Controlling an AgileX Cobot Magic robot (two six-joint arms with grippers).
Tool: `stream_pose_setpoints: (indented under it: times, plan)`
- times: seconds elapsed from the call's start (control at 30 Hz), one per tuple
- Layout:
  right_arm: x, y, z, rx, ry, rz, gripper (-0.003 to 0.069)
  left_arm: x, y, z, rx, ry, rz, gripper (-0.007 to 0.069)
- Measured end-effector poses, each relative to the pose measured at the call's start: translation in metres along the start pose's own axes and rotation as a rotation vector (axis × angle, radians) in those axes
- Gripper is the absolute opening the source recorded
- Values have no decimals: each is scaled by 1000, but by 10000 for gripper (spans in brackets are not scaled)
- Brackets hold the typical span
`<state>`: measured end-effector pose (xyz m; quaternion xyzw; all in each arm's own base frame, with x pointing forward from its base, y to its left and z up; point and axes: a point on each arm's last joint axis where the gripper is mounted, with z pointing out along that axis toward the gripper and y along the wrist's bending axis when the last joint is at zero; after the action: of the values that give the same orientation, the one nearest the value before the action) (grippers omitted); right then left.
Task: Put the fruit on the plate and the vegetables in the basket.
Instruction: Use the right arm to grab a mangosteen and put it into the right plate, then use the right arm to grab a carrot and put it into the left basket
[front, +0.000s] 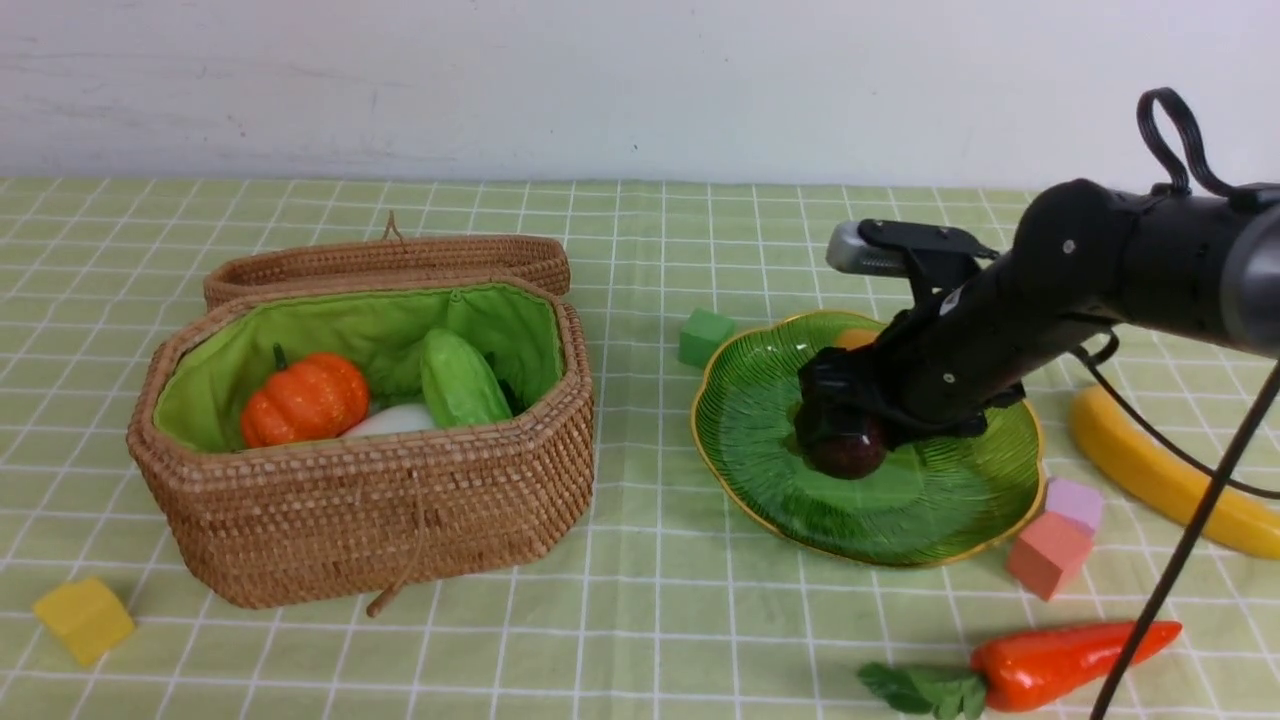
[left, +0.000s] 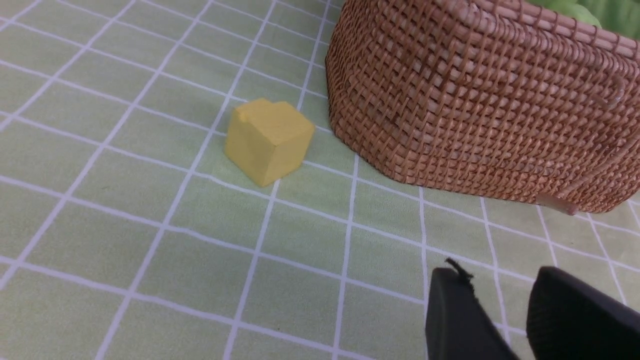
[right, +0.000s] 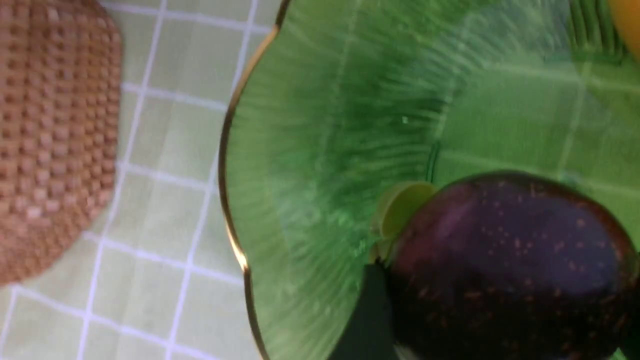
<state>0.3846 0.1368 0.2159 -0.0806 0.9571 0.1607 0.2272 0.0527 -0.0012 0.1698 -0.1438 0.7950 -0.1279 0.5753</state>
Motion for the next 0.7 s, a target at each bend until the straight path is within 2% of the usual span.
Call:
stream_pose_setpoints:
  times: [0.1,0.17,0.37,0.43,0.47,0.57,0.63,0.7]
  plan:
    - [3,1,-12,16,40,-42,664,0,0,0,0,0,0,219]
    - [4,2,-21,27,46,-66,677,0,0,0,0,0,0,221]
    - [4,7,-73,95,19,-185,632,0,0,0,0,0,0,229]
    - [9,7,-98,136,43,-301,597,0,0,0,0,0,1,230]
    - [10,7,-98,138,52,-313,590,0,0,0,0,0,1,230]
    - [22,9,-125,146,114,-520,548,0,0,0,0,0,1,235]
    - [41,9,-133,98,195,-728,521,0,0,0,0,0,1,237]
    - [59,8,-131,37,273,-858,505,0,0,0,0,0,1,237]
